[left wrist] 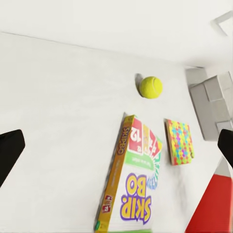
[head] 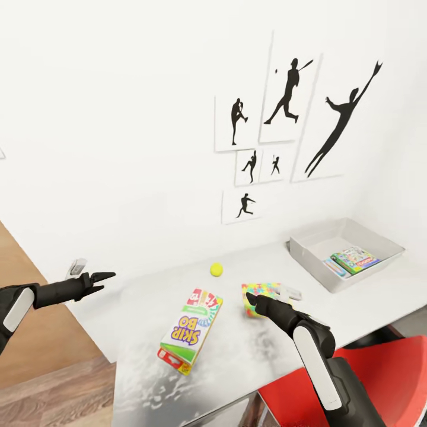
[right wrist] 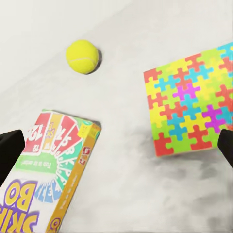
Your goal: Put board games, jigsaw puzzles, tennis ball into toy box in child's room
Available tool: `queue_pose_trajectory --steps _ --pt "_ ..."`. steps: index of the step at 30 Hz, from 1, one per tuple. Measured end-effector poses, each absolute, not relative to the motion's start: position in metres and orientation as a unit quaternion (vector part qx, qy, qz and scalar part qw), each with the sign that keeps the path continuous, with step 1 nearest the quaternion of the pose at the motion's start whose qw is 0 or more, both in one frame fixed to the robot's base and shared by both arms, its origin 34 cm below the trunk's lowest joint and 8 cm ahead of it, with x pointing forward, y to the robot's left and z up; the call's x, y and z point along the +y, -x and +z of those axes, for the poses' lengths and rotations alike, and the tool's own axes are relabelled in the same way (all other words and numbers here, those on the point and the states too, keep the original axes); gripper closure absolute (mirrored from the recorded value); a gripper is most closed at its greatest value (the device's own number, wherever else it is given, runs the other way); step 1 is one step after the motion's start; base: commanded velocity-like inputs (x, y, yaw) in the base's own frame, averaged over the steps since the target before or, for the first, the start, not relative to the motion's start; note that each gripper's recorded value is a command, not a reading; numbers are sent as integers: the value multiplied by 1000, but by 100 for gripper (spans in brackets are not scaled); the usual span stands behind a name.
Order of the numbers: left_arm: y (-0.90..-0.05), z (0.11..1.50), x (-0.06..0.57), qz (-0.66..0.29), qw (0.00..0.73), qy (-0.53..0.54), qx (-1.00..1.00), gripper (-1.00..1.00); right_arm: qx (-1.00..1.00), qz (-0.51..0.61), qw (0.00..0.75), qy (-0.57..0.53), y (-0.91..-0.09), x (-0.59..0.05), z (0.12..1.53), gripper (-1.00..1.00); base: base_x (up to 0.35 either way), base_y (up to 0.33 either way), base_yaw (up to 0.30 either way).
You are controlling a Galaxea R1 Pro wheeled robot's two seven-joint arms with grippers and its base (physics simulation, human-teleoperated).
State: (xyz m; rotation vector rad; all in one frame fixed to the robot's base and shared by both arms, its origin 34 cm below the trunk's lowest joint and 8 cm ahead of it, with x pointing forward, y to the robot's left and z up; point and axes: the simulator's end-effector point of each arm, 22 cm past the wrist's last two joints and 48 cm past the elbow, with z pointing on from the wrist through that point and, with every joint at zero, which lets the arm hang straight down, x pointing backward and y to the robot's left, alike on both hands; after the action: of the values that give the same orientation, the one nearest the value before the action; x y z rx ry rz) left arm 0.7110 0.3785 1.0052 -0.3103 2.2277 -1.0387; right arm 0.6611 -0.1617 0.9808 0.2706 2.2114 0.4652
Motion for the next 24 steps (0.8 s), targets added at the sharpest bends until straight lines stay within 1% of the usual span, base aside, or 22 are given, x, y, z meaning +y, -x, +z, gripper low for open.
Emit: queue_pose_trajectory --steps 4,12,24 --pt "-711 1005 378 -397 325 119 850 -100 882 186 419 -108 -661 -161 980 -100 -38 15 -118" --pt "-711 1005 378 -397 325 119 850 -100 882 186 419 -107 -661 -161 980 -100 -142 118 -20" --pt "-711 1005 378 -397 326 119 850 -100 882 186 419 -107 -661 -161 980 -100 -20 17 -2"
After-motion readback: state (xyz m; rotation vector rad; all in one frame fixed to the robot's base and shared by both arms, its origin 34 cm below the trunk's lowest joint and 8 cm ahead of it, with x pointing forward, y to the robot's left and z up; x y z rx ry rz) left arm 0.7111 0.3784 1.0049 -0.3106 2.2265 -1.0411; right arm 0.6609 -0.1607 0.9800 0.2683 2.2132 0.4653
